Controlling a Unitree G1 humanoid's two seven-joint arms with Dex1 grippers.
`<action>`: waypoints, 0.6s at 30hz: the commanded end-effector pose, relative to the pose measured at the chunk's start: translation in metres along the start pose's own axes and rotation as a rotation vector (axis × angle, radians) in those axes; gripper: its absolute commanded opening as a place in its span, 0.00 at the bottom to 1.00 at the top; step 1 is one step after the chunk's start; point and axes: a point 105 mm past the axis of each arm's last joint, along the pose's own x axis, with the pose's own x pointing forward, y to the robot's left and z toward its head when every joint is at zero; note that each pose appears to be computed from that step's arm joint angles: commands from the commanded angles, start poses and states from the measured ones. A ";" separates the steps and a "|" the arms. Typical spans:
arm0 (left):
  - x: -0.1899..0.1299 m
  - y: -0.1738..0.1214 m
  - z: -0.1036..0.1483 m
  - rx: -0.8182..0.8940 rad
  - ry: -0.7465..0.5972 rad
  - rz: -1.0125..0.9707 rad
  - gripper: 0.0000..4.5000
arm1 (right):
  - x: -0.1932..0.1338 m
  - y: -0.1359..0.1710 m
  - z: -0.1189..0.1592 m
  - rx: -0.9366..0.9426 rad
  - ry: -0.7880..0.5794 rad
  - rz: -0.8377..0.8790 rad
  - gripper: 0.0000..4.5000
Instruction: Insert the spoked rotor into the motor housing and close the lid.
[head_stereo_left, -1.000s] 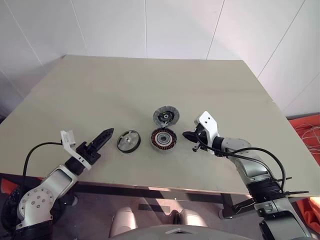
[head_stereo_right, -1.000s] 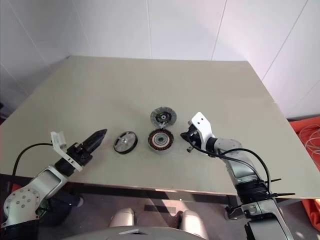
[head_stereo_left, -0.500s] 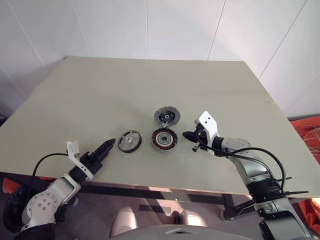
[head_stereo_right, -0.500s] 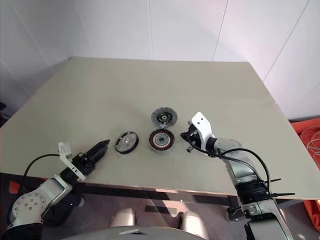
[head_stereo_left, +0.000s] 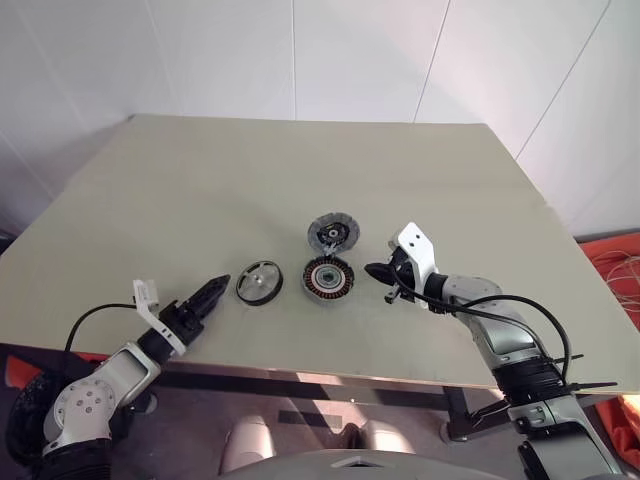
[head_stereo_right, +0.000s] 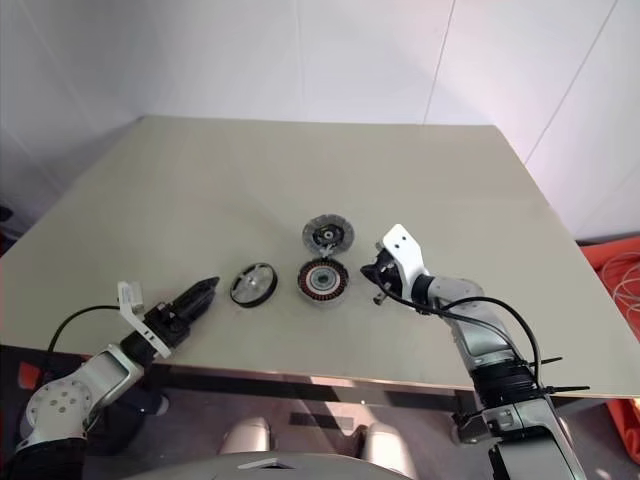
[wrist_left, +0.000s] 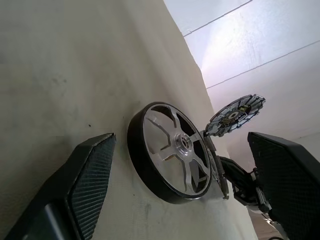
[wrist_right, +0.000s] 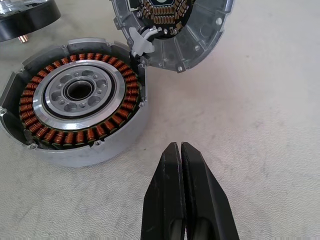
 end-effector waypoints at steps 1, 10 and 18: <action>0.002 -0.027 0.031 0.098 -0.101 -0.092 1.00 | -0.001 -0.002 0.016 -0.040 -0.049 -0.007 0.01; 0.017 -0.040 0.062 0.376 -0.236 -0.053 1.00 | -0.001 -0.002 0.016 -0.042 -0.048 -0.004 0.01; 0.035 -0.050 0.053 0.419 -0.251 -0.067 1.00 | -0.002 -0.002 0.015 -0.043 -0.043 -0.004 0.01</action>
